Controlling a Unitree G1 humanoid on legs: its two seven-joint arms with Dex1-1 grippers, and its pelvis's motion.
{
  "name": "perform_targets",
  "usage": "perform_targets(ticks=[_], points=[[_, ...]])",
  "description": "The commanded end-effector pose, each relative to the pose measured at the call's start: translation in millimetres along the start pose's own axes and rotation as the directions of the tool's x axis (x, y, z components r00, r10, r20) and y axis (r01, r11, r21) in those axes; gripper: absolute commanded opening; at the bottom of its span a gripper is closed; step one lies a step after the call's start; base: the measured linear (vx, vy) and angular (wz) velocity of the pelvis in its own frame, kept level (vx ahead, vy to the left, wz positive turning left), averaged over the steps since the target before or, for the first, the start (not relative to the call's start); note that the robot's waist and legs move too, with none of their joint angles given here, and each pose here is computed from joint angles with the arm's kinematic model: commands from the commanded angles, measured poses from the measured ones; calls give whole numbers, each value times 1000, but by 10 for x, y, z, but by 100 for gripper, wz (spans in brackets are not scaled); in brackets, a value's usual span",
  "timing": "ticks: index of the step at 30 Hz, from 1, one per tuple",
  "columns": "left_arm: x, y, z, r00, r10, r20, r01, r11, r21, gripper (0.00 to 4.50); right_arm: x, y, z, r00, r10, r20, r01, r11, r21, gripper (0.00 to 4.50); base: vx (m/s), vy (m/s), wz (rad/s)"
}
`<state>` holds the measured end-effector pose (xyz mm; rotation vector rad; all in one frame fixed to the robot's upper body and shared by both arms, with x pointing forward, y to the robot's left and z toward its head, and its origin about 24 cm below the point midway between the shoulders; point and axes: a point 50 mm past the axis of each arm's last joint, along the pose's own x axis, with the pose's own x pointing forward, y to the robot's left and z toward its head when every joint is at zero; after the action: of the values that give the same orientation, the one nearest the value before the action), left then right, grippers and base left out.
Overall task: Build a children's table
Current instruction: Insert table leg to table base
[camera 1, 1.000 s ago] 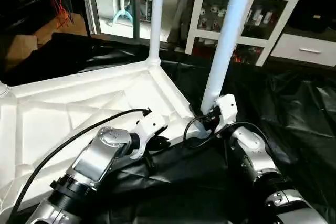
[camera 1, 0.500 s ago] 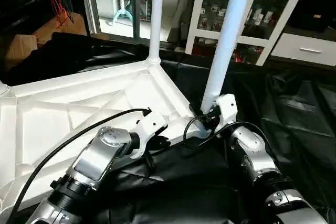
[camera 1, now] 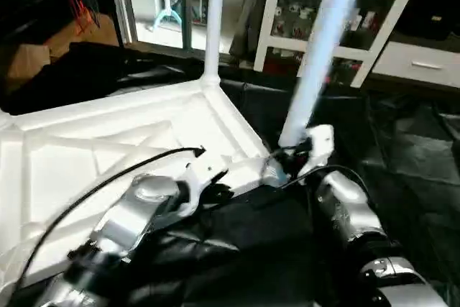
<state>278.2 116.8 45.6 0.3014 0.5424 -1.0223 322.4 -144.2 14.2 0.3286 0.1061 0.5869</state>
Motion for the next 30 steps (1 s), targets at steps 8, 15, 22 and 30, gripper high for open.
perform_targets(ticks=[8,15,22,30], points=[[-76,69,-95,1000,21,22,-20,999,-47,0,-386,-120,-559,971,-90,-222,132,975,180,194,20,5,-1],[-101,50,-104,1000,-9,28,10,999,-35,0,-474,-85,-604,949,49,-313,-13,993,117,194,0,0,0],[-159,-49,-128,992,-123,25,123,992,10,0,-749,-80,-774,796,201,-571,-285,956,-61,194,0,0,0],[-205,-22,-172,991,-135,-6,135,991,25,0,-973,-170,-844,736,194,-649,-331,939,-95,194,0,0,0]])
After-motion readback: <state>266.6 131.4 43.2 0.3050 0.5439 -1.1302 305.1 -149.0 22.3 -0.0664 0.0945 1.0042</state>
